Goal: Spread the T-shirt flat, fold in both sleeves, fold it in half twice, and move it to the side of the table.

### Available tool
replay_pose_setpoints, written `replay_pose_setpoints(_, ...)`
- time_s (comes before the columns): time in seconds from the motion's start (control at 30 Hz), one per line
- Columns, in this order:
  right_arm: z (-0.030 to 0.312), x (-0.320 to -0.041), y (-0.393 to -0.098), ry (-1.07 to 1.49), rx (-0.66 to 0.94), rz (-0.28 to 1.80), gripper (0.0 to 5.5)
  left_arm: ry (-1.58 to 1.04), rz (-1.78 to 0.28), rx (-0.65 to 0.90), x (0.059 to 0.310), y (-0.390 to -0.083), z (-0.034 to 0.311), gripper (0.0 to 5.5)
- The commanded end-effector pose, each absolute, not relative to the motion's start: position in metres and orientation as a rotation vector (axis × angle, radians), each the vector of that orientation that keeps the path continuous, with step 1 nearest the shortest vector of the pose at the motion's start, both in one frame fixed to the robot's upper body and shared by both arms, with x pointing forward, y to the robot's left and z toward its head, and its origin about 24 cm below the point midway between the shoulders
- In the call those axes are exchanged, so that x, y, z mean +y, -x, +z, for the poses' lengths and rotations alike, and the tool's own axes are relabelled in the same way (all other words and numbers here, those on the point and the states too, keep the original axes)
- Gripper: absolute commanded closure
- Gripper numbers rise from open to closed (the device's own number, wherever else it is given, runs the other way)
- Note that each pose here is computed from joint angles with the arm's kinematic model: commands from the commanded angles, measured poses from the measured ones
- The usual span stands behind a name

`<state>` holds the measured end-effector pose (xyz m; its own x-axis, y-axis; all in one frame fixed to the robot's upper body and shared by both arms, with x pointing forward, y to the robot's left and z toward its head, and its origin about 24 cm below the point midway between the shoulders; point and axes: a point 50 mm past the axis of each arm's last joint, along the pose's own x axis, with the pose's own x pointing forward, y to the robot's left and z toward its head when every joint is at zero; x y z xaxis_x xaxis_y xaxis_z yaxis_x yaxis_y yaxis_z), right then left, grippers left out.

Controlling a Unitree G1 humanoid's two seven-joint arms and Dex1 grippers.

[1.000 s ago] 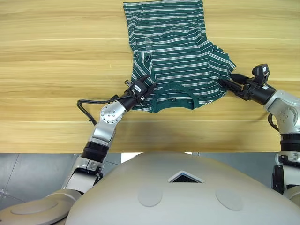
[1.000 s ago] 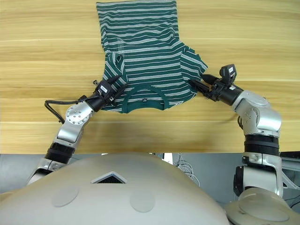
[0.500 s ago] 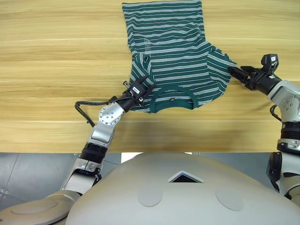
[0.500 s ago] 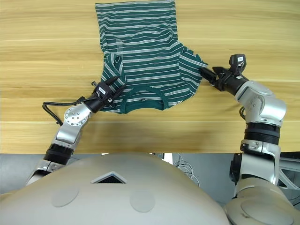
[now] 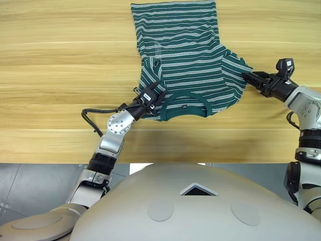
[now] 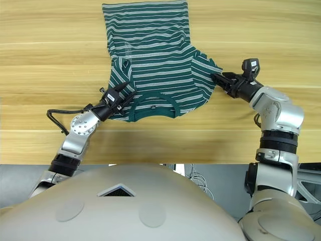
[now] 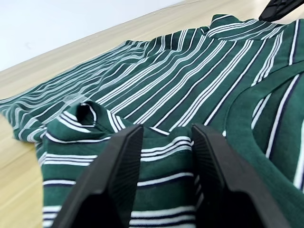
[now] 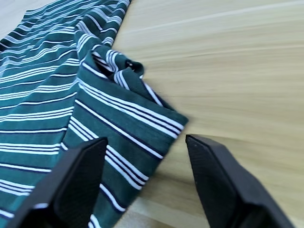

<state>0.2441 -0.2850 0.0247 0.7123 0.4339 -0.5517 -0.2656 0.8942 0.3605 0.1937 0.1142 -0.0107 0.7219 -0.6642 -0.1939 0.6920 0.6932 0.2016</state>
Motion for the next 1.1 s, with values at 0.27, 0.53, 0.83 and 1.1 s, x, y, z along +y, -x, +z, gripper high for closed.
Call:
replay_pose_setpoints(0.27,0.004,-0.274,-0.247,-0.292,0.730,0.358,4.66,-0.286,-0.779,0.180,0.117,-0.187,-0.024,3.69)
replay_pose_setpoints(0.53,0.012,-0.267,-0.249,-0.254,0.666,0.429,5.48,-0.282,-0.786,0.177,0.114,-0.187,-0.024,3.69)
replay_pose_setpoints(0.83,0.061,-0.250,-0.250,-0.005,0.469,0.611,5.48,-0.279,-0.782,0.181,0.112,-0.187,-0.026,3.69)
replay_pose_setpoints(1.1,0.051,-0.210,-0.234,0.324,0.475,0.788,5.48,-0.281,-0.801,0.179,0.104,-0.190,-0.028,3.69)
